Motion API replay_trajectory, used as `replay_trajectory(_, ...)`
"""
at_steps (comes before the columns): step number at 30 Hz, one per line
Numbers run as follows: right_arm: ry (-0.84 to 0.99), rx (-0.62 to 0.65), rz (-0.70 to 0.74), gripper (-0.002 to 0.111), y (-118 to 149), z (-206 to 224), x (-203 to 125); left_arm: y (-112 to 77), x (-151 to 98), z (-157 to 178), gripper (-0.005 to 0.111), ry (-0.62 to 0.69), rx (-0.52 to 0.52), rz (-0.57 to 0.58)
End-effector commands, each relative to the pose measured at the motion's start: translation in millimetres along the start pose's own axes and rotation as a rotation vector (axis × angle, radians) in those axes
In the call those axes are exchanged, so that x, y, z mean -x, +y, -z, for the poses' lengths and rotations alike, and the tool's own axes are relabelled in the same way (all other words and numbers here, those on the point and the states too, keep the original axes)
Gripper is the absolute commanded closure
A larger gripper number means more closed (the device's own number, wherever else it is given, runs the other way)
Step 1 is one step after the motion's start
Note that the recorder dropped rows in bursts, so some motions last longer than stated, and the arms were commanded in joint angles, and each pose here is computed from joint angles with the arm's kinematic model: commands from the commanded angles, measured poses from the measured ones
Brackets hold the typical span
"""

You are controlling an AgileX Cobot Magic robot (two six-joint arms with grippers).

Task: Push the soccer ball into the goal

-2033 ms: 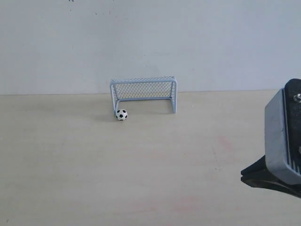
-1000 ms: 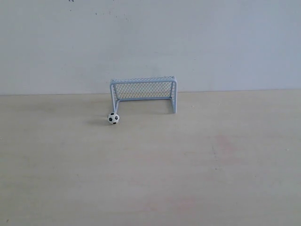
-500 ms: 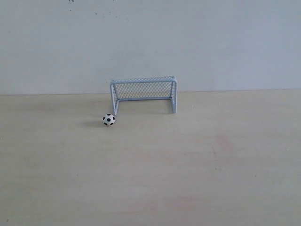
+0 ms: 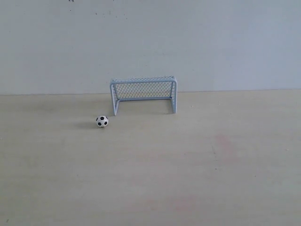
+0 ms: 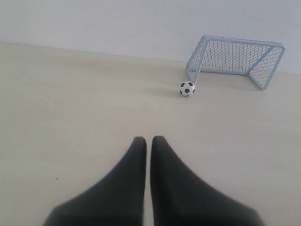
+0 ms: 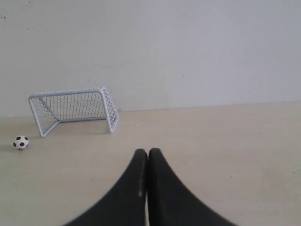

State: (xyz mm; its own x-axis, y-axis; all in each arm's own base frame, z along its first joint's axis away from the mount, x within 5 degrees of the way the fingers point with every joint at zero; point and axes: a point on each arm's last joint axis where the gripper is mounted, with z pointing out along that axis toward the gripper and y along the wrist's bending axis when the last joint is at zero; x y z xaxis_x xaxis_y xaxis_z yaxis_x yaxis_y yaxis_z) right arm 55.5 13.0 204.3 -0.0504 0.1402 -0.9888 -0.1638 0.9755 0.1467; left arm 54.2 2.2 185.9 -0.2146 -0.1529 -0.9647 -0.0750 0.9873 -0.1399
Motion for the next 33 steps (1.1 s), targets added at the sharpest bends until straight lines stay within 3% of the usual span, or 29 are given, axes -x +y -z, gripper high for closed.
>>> replay_trajectory(1,0.013,-0.032,0.030,0.109,-3.1,0.3,-2.5,0.1,-0.4,-0.2,0.102,-0.006,0.000,-0.002)
replay_trajectory(9,0.215,-0.117,0.102,0.109,-11.7,3.0,-20.1,0.1,-0.4,-0.2,0.102,-0.006,0.000,-0.002)
replay_trajectory(33,0.222,-0.117,0.105,0.109,-11.7,3.1,-20.8,0.1,-0.4,-0.2,0.102,-0.006,0.000,-0.002)
